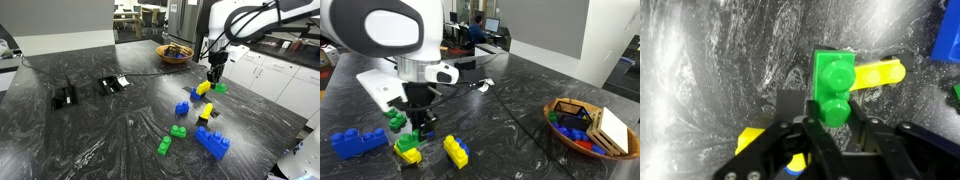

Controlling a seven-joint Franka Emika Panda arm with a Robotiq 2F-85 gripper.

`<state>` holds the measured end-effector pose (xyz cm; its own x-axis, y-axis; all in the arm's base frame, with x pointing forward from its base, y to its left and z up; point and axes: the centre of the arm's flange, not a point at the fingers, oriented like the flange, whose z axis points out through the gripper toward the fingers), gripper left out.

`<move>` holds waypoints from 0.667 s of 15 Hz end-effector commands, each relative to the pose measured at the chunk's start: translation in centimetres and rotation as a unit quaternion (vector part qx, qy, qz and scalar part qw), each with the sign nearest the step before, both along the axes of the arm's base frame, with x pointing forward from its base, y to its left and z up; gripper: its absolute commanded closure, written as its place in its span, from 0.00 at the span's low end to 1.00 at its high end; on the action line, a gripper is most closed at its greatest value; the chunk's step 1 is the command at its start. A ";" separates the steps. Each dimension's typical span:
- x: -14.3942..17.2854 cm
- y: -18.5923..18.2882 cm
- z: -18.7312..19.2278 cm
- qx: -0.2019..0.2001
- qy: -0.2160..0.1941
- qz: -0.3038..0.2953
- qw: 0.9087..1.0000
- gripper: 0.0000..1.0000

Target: Move the green block from the middle to the back edge of the counter

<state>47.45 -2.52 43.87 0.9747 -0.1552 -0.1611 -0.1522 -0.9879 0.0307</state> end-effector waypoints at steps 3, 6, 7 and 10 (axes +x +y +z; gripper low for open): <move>-7.0 -0.7 -1.1 -0.014 -0.019 -0.151 0.988 0.91; -9.9 -0.9 -2.8 -0.024 -0.003 -0.234 0.972 0.91; -10.7 -1.0 -3.4 -0.024 0.000 -0.257 0.966 0.91; -12.4 -1.4 -6.4 -0.007 0.006 -0.313 0.950 0.91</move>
